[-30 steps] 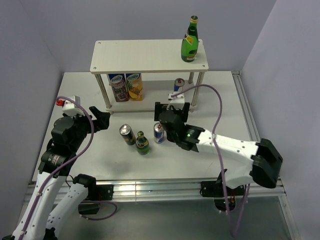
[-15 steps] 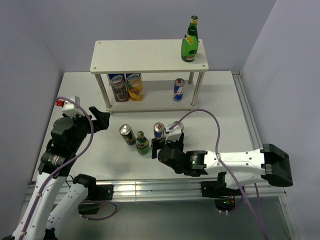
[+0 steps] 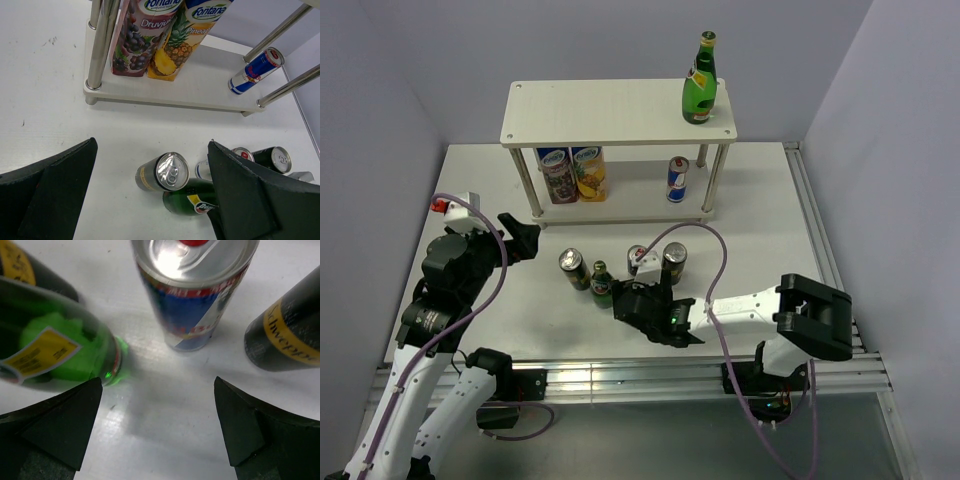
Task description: Place and organize the beverage onto the shelf
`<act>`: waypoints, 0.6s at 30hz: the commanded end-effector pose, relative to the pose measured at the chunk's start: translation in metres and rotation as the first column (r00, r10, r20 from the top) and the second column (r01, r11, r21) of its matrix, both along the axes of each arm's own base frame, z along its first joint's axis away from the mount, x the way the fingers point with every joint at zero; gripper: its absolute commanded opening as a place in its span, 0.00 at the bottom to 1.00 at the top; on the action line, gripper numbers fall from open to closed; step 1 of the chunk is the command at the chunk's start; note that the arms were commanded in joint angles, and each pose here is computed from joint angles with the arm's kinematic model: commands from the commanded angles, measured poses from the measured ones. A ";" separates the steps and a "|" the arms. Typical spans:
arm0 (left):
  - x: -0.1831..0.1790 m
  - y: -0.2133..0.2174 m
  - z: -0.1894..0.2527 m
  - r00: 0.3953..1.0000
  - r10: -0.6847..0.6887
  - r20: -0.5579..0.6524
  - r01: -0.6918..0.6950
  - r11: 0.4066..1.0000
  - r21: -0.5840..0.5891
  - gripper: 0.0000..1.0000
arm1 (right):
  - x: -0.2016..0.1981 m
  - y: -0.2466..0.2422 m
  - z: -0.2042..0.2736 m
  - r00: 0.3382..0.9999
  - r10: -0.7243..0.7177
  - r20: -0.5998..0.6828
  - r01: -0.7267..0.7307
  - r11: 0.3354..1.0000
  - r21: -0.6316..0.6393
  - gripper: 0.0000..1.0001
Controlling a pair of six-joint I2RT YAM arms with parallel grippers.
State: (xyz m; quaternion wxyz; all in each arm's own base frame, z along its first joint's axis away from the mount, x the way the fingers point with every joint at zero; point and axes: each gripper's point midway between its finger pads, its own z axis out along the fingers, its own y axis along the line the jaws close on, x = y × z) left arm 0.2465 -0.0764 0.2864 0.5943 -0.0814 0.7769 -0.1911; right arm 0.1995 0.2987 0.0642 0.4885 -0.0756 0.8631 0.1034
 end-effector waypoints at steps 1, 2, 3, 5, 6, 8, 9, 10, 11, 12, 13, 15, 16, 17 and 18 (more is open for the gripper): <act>0.002 -0.001 0.007 0.999 -0.012 0.035 0.012 1.000 0.004 0.99 | 0.024 0.014 0.026 0.996 -0.064 0.061 0.058 0.994 0.093 1.00; 0.002 -0.001 0.005 0.999 -0.012 0.033 0.012 1.000 0.004 0.99 | 0.027 0.015 0.025 0.995 -0.070 0.064 0.064 0.994 0.090 1.00; 0.002 -0.001 0.006 0.999 -0.014 0.034 0.014 1.000 0.004 0.99 | 0.031 0.013 0.025 0.994 -0.085 0.074 0.079 0.993 0.083 1.00; 0.002 -0.002 0.006 0.999 -0.015 0.032 0.015 1.000 0.004 0.99 | 0.039 0.014 0.024 0.992 -0.093 0.080 0.086 0.993 0.085 1.00; 0.003 -0.002 0.007 0.999 -0.015 0.035 0.015 1.000 0.003 0.99 | 0.041 0.014 0.022 0.992 -0.097 0.081 0.090 0.992 0.088 1.00; 0.002 -0.002 0.007 0.999 -0.017 0.038 0.017 1.000 0.002 0.99 | 0.050 0.016 0.020 0.990 -0.107 0.091 0.098 0.991 0.093 1.00; 0.002 -0.002 0.007 0.999 -0.019 0.037 0.018 1.000 0.004 0.99 | 0.053 0.015 0.019 0.988 -0.119 0.094 0.110 0.990 0.090 1.00; 0.002 -0.002 0.007 0.999 -0.017 0.037 0.017 1.000 0.002 0.99 | 0.057 0.013 0.018 0.986 -0.131 0.103 0.123 0.989 0.082 1.00; 0.002 -0.002 0.007 0.999 -0.018 0.037 0.018 1.000 0.002 0.99 | 0.061 0.014 0.016 0.984 -0.138 0.112 0.128 0.988 0.088 1.00; 0.002 -0.002 0.006 0.999 -0.020 0.035 0.020 1.000 0.004 0.99 | 0.067 0.011 0.015 0.981 -0.156 0.117 0.147 0.985 0.087 1.00; 0.002 -0.003 0.006 0.999 -0.021 0.035 0.021 1.000 0.002 0.99 | 0.071 0.010 0.013 0.978 -0.168 0.122 0.158 0.984 0.086 0.99; 0.002 -0.003 0.007 0.999 -0.025 0.037 0.024 1.000 0.003 0.99 | 0.084 0.004 0.009 0.971 -0.202 0.130 0.191 0.977 0.093 0.99; 0.002 -0.004 0.006 0.999 -0.026 0.035 0.026 1.000 0.003 0.99 | 0.087 0.003 0.008 0.967 -0.213 0.138 0.201 0.975 0.094 0.97; 0.002 -0.004 0.006 0.999 -0.028 0.034 0.028 1.000 0.003 0.99 | 0.093 0.001 0.006 0.961 -0.231 0.153 0.219 0.972 0.089 0.96; 0.002 -0.004 0.006 0.999 -0.029 0.035 0.029 1.000 0.002 0.99 | 0.097 -0.001 0.005 0.956 -0.244 0.161 0.232 0.969 0.090 0.96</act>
